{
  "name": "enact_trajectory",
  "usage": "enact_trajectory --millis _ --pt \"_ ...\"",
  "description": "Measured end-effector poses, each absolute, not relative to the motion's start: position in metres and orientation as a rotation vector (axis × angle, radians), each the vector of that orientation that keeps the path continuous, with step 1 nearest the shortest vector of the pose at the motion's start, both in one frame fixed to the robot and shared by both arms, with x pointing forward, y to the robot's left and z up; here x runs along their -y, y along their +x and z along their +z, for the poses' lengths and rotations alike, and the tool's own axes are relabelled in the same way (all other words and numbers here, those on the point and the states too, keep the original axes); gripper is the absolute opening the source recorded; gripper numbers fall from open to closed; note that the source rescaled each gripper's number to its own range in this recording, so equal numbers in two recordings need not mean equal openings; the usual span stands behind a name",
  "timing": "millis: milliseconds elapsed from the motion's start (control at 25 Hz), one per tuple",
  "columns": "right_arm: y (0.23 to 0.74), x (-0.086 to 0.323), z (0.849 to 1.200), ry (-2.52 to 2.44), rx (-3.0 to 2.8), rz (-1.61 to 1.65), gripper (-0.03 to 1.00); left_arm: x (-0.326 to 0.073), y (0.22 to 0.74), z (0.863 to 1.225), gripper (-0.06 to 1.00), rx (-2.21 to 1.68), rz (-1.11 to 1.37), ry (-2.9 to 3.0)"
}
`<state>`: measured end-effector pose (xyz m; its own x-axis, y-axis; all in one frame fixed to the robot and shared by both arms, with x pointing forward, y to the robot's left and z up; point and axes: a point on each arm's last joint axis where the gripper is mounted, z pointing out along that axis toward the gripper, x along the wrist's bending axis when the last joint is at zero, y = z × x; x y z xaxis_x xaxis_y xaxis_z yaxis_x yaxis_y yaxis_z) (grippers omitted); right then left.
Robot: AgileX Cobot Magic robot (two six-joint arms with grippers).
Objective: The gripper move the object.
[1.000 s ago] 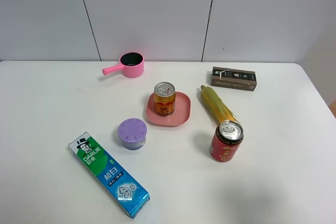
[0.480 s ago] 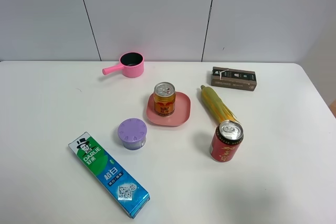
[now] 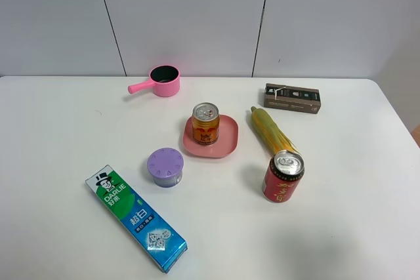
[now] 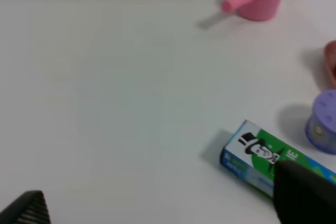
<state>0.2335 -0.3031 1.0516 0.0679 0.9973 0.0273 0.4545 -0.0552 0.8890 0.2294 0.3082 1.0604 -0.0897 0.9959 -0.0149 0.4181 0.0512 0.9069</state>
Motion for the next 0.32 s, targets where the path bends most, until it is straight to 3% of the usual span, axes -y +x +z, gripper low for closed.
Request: enact_trajectory --millis 320 --pt "0.2335 0.3031 1.0516 1.611 -1.480 0.933 1.00 -0.3076 0.2290 1.0604 0.89 -1.654 1.041 1.415"
